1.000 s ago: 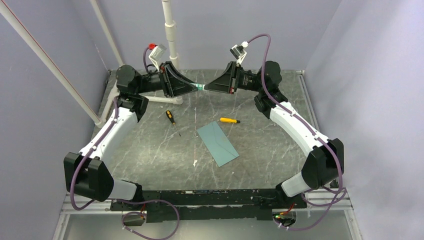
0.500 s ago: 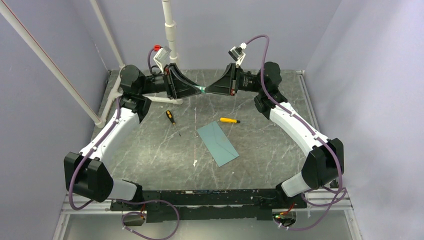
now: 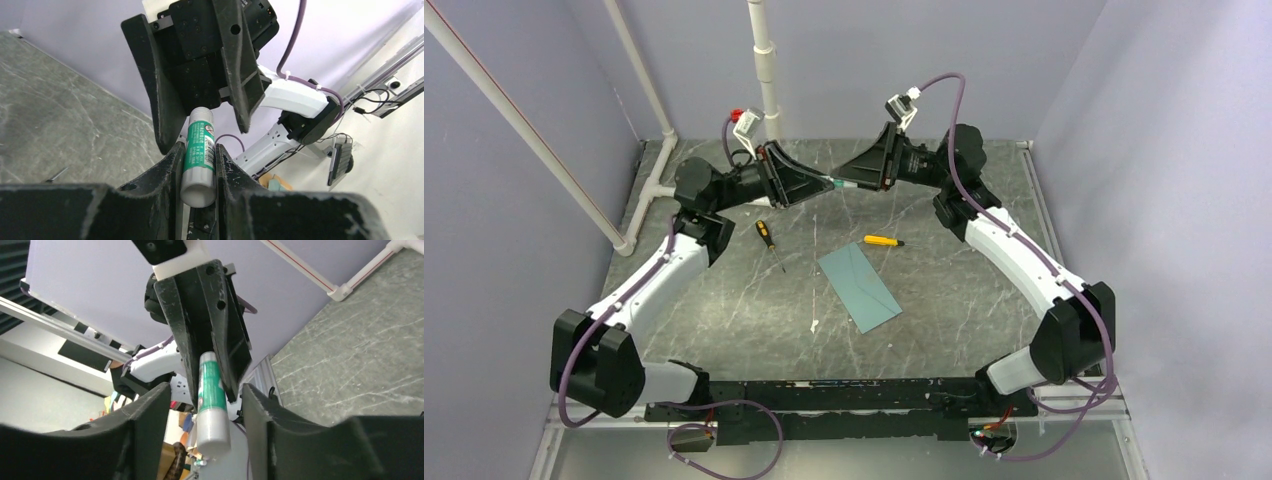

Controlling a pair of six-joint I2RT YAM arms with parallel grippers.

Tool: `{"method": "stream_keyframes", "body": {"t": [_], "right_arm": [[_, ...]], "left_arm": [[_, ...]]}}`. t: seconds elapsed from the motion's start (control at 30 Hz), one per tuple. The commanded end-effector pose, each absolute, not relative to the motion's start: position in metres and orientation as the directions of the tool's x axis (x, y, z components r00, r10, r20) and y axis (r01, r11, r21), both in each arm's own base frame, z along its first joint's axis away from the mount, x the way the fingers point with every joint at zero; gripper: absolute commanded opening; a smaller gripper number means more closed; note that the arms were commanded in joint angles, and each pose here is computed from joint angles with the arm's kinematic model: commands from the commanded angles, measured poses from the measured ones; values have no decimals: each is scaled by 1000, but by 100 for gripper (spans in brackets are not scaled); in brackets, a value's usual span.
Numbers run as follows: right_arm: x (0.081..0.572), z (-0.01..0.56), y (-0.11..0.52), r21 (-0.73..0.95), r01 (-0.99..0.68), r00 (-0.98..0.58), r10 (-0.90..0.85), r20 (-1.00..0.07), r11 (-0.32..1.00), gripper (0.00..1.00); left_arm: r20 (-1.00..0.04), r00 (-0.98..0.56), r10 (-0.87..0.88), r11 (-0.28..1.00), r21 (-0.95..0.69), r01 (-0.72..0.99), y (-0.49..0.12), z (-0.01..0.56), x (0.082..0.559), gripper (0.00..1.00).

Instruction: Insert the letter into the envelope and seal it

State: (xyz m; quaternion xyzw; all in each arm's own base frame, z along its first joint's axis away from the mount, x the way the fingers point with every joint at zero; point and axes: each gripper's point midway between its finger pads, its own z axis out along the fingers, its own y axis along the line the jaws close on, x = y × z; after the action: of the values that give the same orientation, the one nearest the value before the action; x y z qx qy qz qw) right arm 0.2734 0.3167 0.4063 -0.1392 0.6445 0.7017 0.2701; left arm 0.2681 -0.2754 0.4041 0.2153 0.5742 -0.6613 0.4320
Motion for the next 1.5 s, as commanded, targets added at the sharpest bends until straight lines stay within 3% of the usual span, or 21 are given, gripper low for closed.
{"method": "stream_keyframes", "body": {"t": [0.0,0.13,0.33,0.63,0.8,0.97,1.23,1.47], "right_arm": [[273,425,322,823,-565,-812,214,-543,-52,66],[273,422,317,826,-562,-812,217,-541,-45,74],[281,408,304,842,-538,-814,245,-527,27,72],[289,409,299,839,-543,-805,259,-534,41,49],[288,411,301,846,-533,-820,243,-518,3,28],[282,418,302,846,-531,-831,225,-508,-52,0],[265,427,318,837,-523,-849,177,-497,-158,0],[267,428,325,850,-500,-863,174,-474,-165,0]], "left_arm": [[-756,-524,-392,-20,-562,827,-275,420,265,2],[-753,-520,-403,-12,-564,826,-271,420,268,2],[-758,-513,-402,-4,-559,829,-265,421,271,2],[-762,-526,-378,-1,-568,823,-264,416,273,2],[-759,-533,-373,-4,-574,819,-265,413,276,2],[-759,-534,-374,3,-577,817,-266,412,280,2],[-810,-519,-273,-67,-522,850,-277,405,266,2],[-827,-525,-204,-68,-523,850,-293,394,260,2]]}}
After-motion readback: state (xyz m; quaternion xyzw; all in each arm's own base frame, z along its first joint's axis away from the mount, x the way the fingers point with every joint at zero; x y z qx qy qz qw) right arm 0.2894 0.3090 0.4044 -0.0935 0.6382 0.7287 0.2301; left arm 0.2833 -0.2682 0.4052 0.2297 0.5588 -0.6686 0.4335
